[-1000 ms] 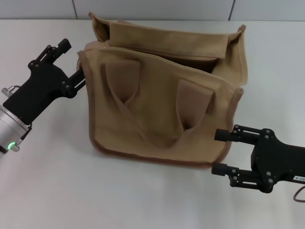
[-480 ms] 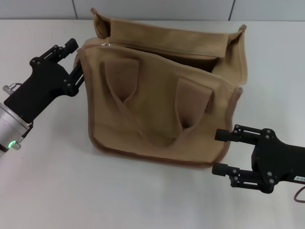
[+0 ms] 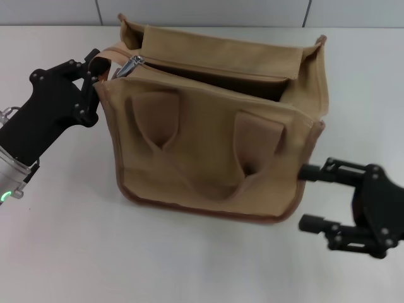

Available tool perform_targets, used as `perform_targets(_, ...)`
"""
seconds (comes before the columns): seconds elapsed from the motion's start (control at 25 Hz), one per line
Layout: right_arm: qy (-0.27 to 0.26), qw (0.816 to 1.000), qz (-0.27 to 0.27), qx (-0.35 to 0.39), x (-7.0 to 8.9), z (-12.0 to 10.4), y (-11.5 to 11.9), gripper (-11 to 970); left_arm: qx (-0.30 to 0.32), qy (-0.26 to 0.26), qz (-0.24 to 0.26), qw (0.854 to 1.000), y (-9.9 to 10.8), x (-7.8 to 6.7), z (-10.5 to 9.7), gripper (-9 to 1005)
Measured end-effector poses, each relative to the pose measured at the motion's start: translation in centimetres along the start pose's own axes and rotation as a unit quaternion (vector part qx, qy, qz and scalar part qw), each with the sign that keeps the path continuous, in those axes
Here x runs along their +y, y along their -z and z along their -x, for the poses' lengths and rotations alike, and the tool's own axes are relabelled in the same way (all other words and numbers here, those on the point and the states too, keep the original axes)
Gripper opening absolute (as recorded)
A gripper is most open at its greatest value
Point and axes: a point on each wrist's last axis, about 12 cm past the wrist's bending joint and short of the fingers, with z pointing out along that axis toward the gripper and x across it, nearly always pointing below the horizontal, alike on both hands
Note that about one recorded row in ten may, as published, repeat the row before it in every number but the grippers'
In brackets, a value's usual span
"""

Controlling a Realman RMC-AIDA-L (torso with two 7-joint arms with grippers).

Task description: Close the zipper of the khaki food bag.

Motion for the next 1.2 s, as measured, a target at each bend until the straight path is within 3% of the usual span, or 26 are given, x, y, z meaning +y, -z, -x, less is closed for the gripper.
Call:
perform_targets(0.04,0.004,1.000,0.000,-0.008,0.0,0.3,0.2,712,-0.001,0.000,-0.001,1.000,0.0,0.0,0.0,82)
perform_targets(0.36,0.031,0.997,0.020,-0.062,-0.9,3.9,1.0,713,-0.006,0.005,-0.004,1.000,0.0,-0.1,0.1,37)
perform_targets(0.56,-0.047,0.997,0.023,-0.056,-4.1,7.6,-0.3,712,-0.029,0.007,-0.019,0.999,-0.1,-0.5,0.6,20)
perform_targets(0.72,-0.104,0.992,0.057,-0.038,-6.8,10.8,-3.1,712,-0.035,0.010,-0.023,0.999,-0.3,-0.5,0.8,20)
perform_targets(0.92,-0.140,0.988,0.059,-0.021,-8.3,11.8,-5.8,712,-0.046,0.020,-0.032,0.998,-0.5,-0.7,1.0,20)
perform_targets(1.2,-0.197,0.979,0.032,0.040,-9.8,11.0,-9.9,711,-0.054,0.020,-0.038,0.998,-0.6,-0.8,1.2,20)
